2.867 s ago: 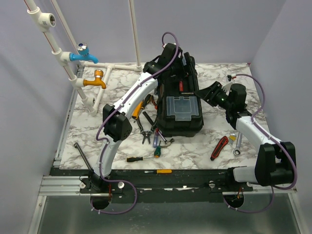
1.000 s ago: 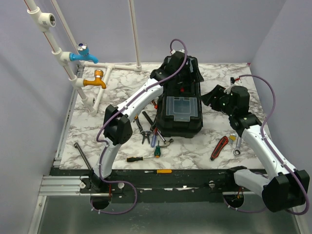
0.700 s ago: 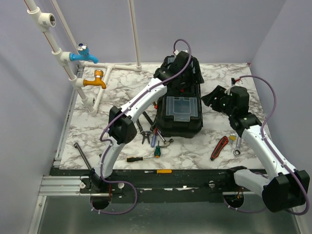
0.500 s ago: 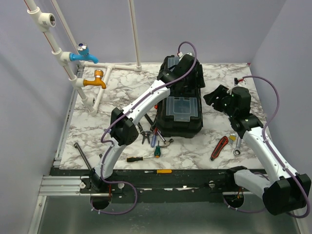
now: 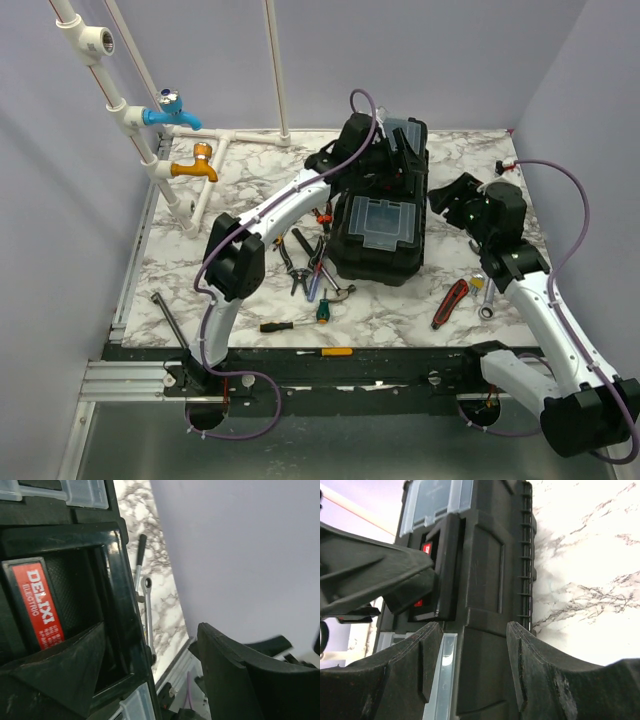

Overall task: Pack the tool kit
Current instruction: Open the toolbox at the center of the board.

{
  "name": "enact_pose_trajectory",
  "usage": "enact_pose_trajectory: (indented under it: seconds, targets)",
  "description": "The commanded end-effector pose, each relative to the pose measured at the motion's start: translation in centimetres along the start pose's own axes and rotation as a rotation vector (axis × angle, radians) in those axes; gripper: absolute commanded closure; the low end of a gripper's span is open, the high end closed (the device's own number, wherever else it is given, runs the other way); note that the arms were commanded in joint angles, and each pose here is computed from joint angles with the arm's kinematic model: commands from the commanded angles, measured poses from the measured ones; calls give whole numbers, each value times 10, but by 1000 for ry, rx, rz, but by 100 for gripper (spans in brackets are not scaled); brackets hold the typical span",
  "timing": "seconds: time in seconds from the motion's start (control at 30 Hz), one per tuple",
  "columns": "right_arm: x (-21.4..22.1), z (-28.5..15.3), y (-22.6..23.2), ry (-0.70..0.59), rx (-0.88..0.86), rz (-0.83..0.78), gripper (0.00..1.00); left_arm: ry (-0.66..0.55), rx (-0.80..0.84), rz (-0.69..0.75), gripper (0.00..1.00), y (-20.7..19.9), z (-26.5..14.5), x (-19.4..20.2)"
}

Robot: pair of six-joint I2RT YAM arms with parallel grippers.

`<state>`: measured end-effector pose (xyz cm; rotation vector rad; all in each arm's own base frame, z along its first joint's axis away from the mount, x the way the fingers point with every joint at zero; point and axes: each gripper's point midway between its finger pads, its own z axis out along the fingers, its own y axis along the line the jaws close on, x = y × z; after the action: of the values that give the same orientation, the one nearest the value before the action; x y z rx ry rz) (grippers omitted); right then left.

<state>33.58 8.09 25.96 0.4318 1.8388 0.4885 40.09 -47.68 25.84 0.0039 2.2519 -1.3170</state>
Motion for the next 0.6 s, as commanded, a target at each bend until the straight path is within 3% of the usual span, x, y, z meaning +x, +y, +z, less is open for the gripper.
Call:
enact_pose_trajectory:
  seconds: [0.0,0.17,0.3,0.57]
  targets:
    - [12,5,9,80,-34,0,38,165,195,-129,26,0,0,36]
    - [12,16,20,117,-108,45,38,139,288,-182,27,8,-7,21]
    - [14,29,43,224,-273,119,27,129,314,-180,27,6,-11,15]
    - [9,52,62,258,-365,199,29,99,306,-153,27,3,-20,5]
